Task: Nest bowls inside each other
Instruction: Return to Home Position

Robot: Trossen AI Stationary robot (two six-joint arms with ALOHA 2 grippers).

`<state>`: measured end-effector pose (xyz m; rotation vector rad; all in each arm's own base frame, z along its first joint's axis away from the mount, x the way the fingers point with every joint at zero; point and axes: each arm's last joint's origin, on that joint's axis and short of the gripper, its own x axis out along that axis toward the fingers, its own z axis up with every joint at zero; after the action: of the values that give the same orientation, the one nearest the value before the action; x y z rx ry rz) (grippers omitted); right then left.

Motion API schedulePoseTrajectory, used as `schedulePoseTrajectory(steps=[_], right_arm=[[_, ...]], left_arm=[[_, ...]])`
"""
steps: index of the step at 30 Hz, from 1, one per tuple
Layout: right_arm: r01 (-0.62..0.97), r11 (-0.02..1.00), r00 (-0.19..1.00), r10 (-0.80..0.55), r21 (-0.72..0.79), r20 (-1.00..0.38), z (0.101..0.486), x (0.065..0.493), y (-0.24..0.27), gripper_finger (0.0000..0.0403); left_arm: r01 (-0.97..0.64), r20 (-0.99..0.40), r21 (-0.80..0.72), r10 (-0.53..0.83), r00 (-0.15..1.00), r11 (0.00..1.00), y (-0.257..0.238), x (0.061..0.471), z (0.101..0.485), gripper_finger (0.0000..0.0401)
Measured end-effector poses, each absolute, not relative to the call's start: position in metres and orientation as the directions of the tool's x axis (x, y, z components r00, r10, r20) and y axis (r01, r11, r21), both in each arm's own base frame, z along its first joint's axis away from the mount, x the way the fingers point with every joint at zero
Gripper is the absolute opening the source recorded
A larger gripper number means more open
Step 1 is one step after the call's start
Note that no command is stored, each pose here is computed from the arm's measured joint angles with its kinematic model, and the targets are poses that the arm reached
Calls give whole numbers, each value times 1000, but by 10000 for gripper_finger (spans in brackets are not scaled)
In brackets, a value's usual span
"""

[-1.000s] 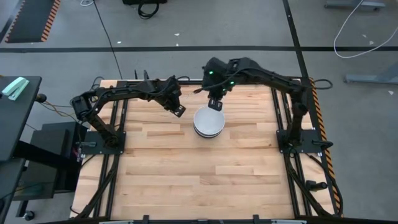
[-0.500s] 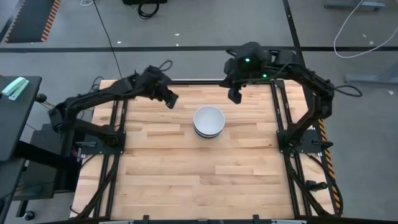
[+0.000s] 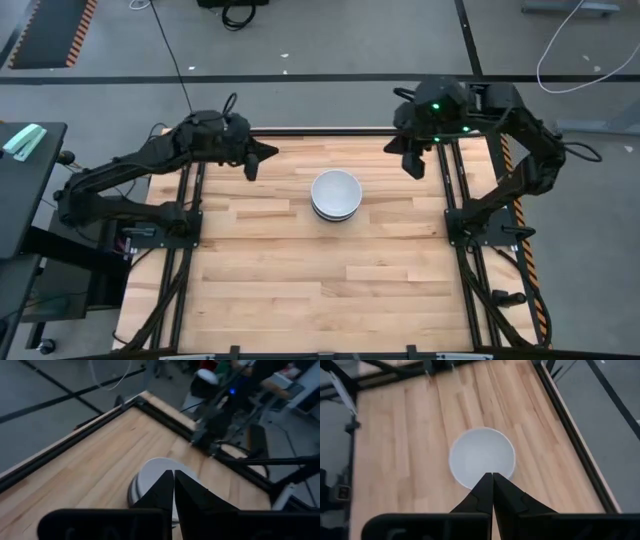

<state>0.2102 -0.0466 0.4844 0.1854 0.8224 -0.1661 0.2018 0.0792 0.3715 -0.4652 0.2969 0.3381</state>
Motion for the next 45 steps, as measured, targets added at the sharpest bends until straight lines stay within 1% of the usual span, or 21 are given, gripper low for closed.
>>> schedulePoseTrajectory(steps=[4, 7, 9, 12, 16, 21, 24, 28, 30, 32, 34, 39, 45], right_arm=[[215, 967, 721, -65, 134, -690, 494, 199, -38, 15], [202, 966, 772, -54, 164, -634, 502, 194, -31, 15], [184, 966, 798, -41, 179, -602, 506, 190, -26, 15], [190, 964, 818, -50, 187, -574, 511, 185, -19, 15], [215, 957, 853, -86, 197, -514, 518, 182, -6, 15], [139, 968, 921, -48, 209, -387, 529, 188, 17, 15], [102, 973, 942, -27, 209, -335, 528, 196, 29, 15], [116, 965, 947, -37, 234, -318, 514, 205, 41, 15], [128, 958, 954, -47, 258, -297, 505, 207, 45, 15], [117, 951, 966, -43, 287, -254, 495, 207, 47, 15], [90, 947, 981, -31, 308, -192, 485, 206, 48, 15], [22, 935, 1000, -17, 354, -18, 450, 196, 46, 15], [-73, 905, 990, 14, 419, 141, 399, 174, 41, 15]], left_arm=[[-360, -388, -342, 218, 895, 868, 69, 191, 372, 18], [-363, -417, -346, 204, 886, 865, 62, 179, 373, 23], [-325, -408, -300, 187, 894, 897, 56, 170, 376, 26], [-237, -341, -257, 142, 929, 937, 44, 156, 386, 31], [-172, -250, -218, 116, 961, 961, 30, 128, 399, 36], [-107, -159, -182, 78, 984, 978, 17, 93, 407, 33], [-85, -107, -178, 66, 992, 980, 11, 75, 403, 28], [-65, -58, -204, 55, 997, 977, 7, 58, 383, 23], [-52, 2, -214, 54, 999, 976, 6, 51, 376, 24], [-40, 62, -221, 55, 997, 974, 5, 45, 370, 27], [-33, 87, -234, 54, 995, 972, 4, 41, 364, 31], [-31, 95, -234, 54, 994, 972, 3, 37, 355, 36], [-38, 60, -253, 55, 997, 967, 4, 43, 341, 27]])
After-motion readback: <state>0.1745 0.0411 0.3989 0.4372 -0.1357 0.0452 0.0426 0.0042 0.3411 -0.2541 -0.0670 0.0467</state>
